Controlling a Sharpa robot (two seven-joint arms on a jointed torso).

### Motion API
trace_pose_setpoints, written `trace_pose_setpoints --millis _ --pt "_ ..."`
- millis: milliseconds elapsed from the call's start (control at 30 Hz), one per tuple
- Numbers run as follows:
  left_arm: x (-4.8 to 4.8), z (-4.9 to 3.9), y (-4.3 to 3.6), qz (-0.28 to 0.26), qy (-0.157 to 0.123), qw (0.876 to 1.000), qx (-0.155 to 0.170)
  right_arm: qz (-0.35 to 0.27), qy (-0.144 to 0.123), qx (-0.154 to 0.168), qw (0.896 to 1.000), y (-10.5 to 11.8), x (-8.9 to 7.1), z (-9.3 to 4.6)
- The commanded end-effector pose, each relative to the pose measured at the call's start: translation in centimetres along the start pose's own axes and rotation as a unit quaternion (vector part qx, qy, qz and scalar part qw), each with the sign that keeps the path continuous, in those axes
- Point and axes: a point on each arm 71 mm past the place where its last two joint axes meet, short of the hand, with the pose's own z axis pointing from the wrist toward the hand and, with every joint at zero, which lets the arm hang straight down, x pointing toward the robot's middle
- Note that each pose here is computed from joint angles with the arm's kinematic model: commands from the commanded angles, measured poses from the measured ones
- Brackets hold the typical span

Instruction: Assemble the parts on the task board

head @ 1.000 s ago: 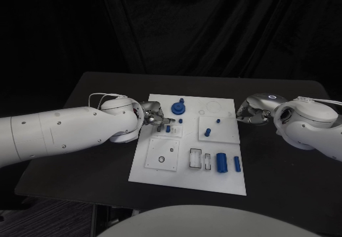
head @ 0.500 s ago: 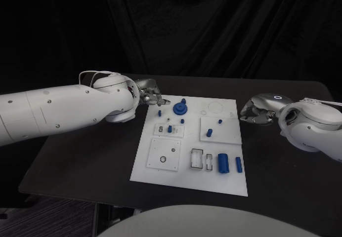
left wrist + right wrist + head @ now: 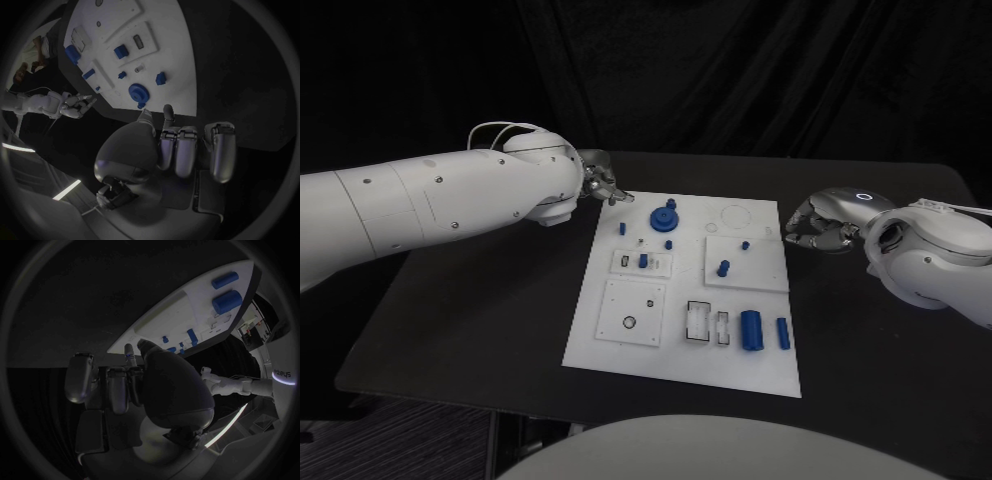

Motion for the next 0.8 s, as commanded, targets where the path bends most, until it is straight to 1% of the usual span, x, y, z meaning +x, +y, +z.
trace_pose_setpoints --millis 33,167,500,800 --pt "0.36 0.42 0.2 0.016 0.034 0.999 -0.012 0.002 -0.009 -0.007 1.0 0.2 -0.1 -0.1" --pt "0.49 0.81 0.43 0.018 0.039 0.999 -0.018 0.003 -0.011 -0.009 1.0 0.2 -0.1 -0.2" --pt "0.91 1.29 1.05 0.02 0.049 0.998 -0.03 0.004 -0.015 -0.012 1.0 0.2 -0.2 -0.2" --pt "1.43 1.35 0.78 0.02 0.053 0.998 -0.023 0.003 -0.013 -0.01 1.0 0.2 -0.1 -0.2"
